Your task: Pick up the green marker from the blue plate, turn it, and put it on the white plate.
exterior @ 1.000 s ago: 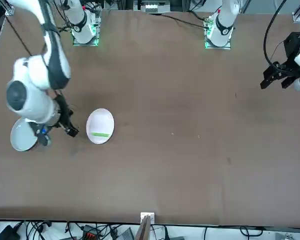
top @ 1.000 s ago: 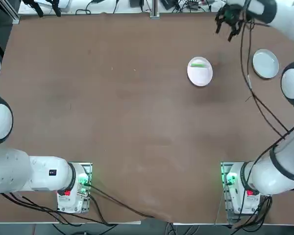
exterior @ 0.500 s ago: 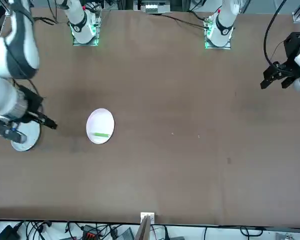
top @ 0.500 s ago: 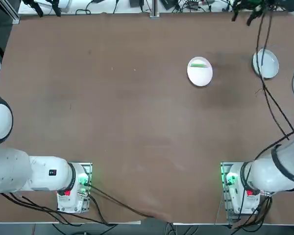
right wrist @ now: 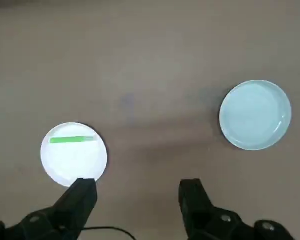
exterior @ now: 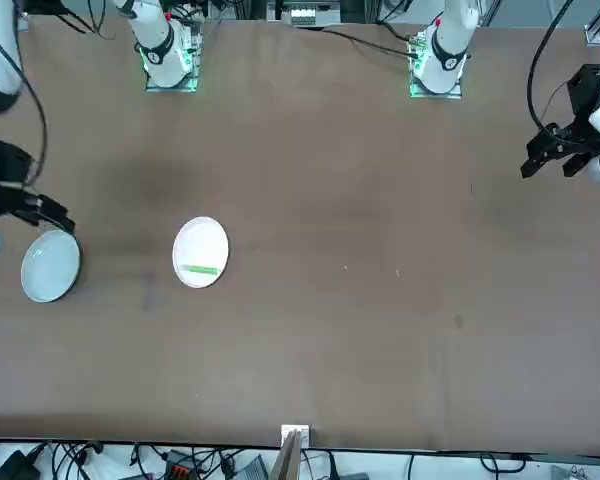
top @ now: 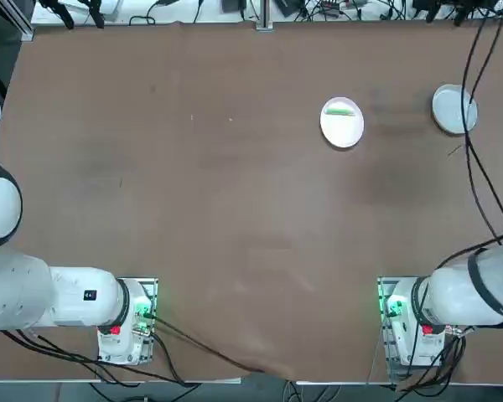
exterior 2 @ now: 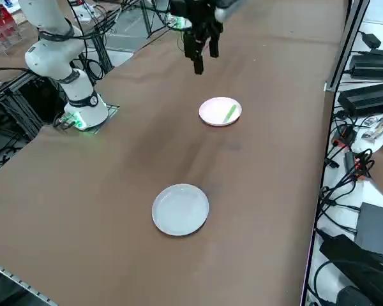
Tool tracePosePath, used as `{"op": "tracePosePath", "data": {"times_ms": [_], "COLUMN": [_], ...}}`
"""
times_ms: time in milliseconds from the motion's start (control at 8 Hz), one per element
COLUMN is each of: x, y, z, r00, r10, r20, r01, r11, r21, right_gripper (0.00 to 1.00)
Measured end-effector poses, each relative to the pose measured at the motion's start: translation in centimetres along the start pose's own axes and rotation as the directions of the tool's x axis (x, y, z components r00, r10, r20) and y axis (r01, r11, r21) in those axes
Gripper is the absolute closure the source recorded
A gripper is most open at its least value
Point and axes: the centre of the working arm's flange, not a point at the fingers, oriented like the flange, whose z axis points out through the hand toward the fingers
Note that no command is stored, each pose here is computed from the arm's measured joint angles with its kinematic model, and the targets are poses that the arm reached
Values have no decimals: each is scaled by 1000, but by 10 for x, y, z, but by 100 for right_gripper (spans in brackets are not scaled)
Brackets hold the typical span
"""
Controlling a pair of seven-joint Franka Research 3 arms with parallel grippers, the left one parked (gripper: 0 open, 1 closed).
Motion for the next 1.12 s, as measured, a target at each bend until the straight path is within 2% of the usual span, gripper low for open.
{"op": "tracePosePath", "data": {"times_ms": [125,500,1125], "x": [-10,-40,-64], "y": [-2,7,6], "z": [-16,-44,-59], "r00": [1000,998,999], "r10": [-6,0,-6], "r20": [-1,63,51], "r01": [6,0,6], "r11": [1000,1000,1000], "r21": [3,-5,0], "right_gripper": [0,0,0]}}
